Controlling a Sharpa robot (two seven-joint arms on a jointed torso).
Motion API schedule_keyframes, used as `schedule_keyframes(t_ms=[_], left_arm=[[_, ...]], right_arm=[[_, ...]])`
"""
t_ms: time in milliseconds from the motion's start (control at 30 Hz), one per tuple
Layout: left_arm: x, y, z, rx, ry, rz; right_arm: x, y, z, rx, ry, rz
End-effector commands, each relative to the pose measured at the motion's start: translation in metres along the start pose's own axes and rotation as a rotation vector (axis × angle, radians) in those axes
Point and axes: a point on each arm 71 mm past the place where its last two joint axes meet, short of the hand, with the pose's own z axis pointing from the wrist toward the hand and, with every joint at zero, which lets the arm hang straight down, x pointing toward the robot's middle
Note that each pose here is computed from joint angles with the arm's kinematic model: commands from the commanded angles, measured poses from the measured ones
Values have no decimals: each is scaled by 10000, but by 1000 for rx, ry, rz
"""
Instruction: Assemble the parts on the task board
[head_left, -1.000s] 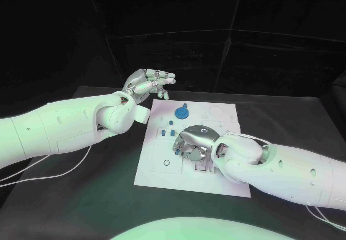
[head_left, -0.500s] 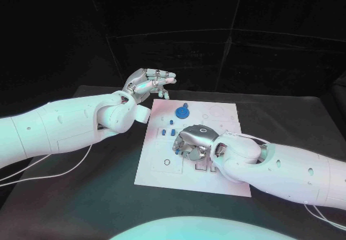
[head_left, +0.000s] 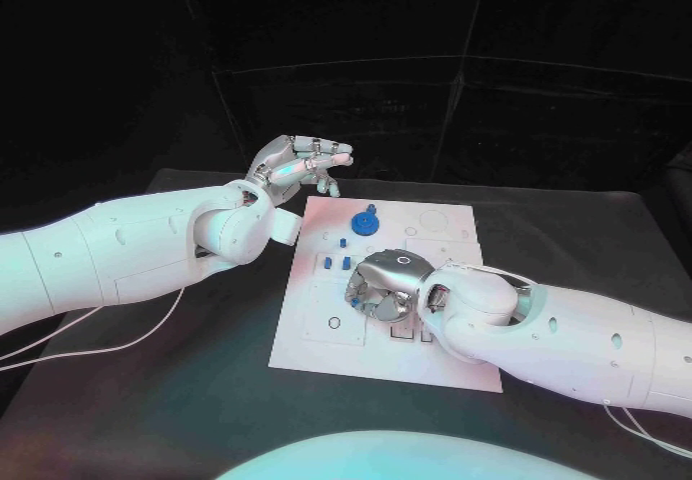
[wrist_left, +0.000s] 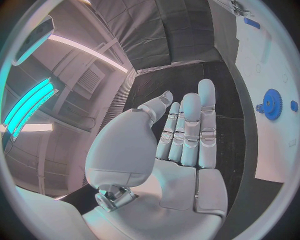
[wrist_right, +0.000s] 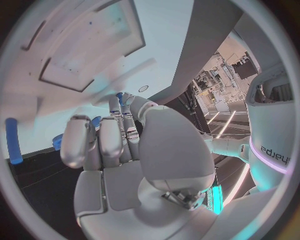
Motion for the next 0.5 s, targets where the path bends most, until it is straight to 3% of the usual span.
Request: schedule_keyframes(t_ms=[33, 200, 500], left_arm=[[15, -12, 5, 5, 12, -10], [14, -12, 4, 3, 12, -10], [8, -11, 3, 2, 12, -10]], right_arm=[[13, -17, 4, 22, 21, -18], [-2, -14, 7, 19, -1, -15], [-72, -8, -69, -4, -90, 4]])
